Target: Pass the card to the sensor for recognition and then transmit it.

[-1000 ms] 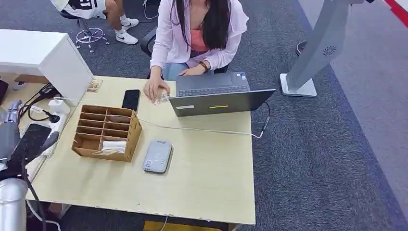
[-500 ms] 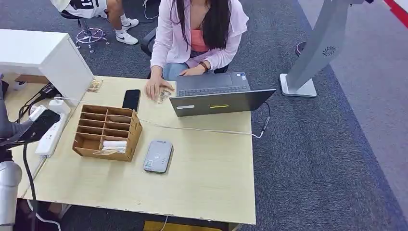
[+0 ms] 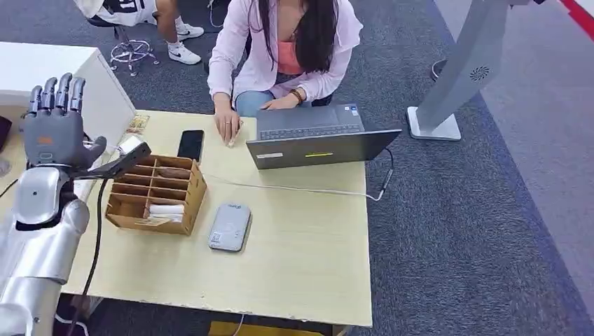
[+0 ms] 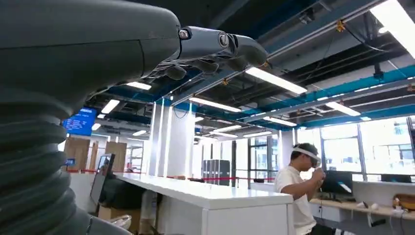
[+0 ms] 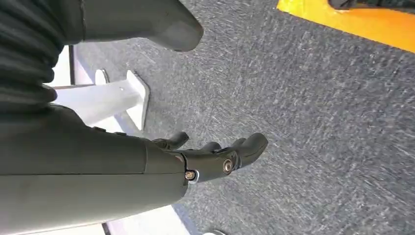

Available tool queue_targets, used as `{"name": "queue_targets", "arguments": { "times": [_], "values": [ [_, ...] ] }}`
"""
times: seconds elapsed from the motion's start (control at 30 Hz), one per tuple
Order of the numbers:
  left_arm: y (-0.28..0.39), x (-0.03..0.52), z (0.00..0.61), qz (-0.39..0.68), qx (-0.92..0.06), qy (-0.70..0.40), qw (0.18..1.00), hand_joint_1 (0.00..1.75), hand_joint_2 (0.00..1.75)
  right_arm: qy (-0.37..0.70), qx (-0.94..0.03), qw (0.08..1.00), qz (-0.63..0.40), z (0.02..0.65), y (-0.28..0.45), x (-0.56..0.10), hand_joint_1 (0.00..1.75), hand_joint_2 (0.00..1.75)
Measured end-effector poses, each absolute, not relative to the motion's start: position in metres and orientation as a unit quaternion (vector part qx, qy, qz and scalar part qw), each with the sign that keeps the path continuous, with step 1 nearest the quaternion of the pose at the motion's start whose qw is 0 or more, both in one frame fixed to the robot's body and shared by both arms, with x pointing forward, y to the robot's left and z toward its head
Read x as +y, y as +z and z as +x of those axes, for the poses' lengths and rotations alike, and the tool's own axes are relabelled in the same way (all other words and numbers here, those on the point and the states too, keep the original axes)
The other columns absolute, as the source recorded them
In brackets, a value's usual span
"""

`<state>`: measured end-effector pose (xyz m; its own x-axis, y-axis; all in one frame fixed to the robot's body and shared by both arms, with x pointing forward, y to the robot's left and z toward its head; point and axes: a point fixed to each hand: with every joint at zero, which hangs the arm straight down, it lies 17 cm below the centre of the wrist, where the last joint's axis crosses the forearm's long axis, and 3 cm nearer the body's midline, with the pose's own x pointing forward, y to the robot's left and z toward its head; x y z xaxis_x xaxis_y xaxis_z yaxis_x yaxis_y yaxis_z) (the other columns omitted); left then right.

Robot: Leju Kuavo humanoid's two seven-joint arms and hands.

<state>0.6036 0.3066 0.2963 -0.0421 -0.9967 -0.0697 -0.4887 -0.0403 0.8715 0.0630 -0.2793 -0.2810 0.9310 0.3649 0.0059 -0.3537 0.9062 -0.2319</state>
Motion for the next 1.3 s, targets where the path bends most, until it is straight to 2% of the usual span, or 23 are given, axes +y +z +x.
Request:
{"name": "queue_targets", "arguments": {
  "times": [0.9, 0.93, 0.97, 1.3],
  "values": [
    [0.268, 0.314, 0.608, 0.596, -0.6, -0.398, 0.355, 0.0, 1.75, 0.194, -0.025, 0.974, -0.117, 0.062, -0.281, -0.283, 0.0, 1.75],
    [0.268, 0.314, 0.608, 0.596, -0.6, -0.398, 0.355, 0.52, 1.75, 0.194, -0.025, 0.974, -0.117, 0.062, -0.281, -0.283, 0.0, 1.75],
    [0.267, 0.314, 0.608, 0.596, -0.6, -0.398, 0.355, 1.75, 1.75, 0.194, -0.025, 0.974, -0.117, 0.062, -0.281, -0.283, 0.0, 1.75],
    [0.259, 0.313, 0.608, 0.583, -0.602, -0.41, 0.36, 1.75, 1.75, 0.194, -0.024, 0.974, -0.112, 0.061, -0.282, -0.282, 0.0, 1.75]
  ]
}}
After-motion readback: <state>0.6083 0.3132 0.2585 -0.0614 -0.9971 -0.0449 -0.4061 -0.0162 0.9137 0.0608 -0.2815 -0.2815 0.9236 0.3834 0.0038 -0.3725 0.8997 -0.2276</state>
